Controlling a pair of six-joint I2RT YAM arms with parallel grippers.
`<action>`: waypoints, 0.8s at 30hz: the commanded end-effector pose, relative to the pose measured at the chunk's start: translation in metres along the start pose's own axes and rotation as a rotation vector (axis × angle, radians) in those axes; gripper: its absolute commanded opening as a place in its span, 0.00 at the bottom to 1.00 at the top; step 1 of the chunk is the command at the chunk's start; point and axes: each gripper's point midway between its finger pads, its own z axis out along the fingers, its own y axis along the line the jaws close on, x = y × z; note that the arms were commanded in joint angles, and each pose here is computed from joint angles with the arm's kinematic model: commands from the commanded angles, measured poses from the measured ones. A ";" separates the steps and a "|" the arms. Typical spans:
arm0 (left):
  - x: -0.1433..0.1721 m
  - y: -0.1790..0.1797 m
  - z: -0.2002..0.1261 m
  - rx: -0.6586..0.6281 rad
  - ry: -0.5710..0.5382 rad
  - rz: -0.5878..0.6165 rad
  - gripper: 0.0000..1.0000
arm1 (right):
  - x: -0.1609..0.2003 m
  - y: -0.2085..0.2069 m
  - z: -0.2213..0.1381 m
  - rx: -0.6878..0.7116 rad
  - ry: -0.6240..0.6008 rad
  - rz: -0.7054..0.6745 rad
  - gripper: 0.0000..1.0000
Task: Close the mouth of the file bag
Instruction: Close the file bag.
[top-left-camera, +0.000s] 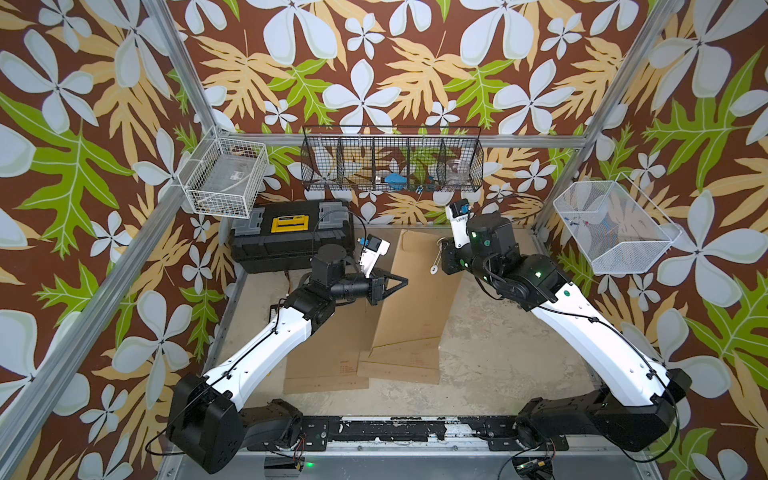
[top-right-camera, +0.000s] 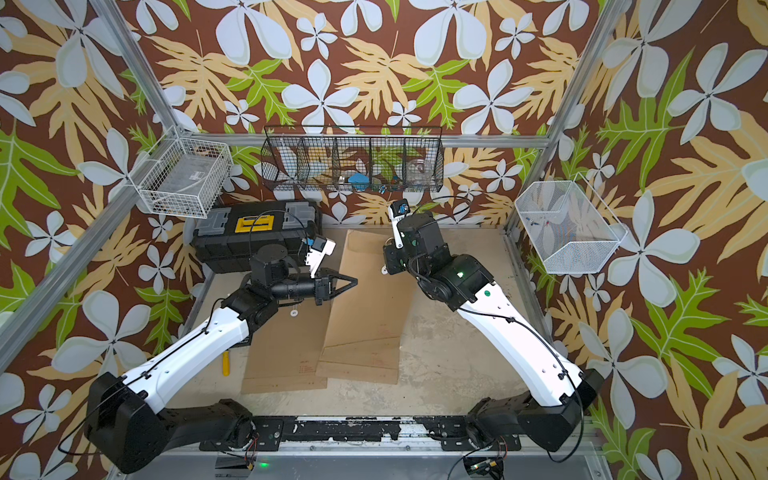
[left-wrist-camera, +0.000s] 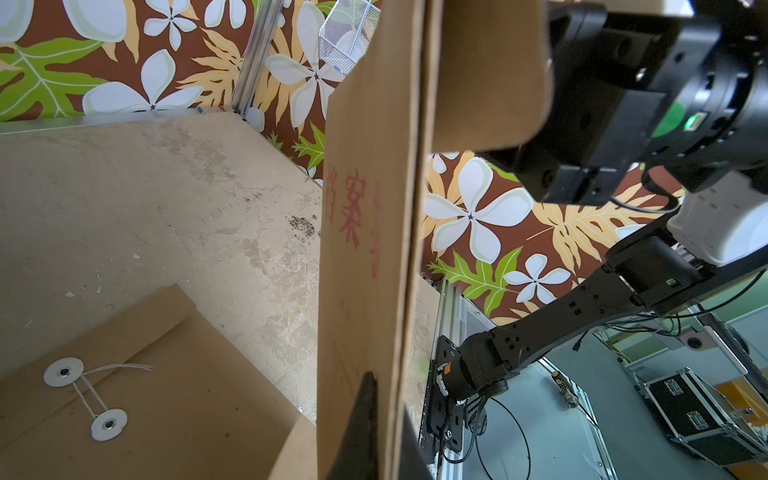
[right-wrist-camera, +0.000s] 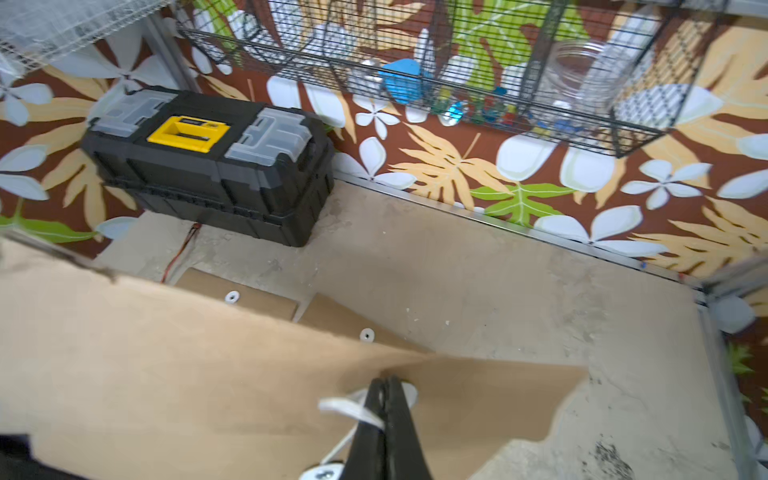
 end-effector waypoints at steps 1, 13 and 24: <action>-0.009 -0.003 0.000 0.008 -0.028 0.034 0.00 | 0.001 -0.019 -0.004 0.131 -0.011 -0.055 0.00; -0.013 0.000 0.001 -0.010 -0.033 0.037 0.00 | 0.015 0.016 -0.005 -0.065 0.053 -0.042 0.00; -0.019 -0.008 -0.002 0.000 -0.049 0.055 0.00 | 0.028 0.045 0.000 -0.454 0.099 0.160 0.00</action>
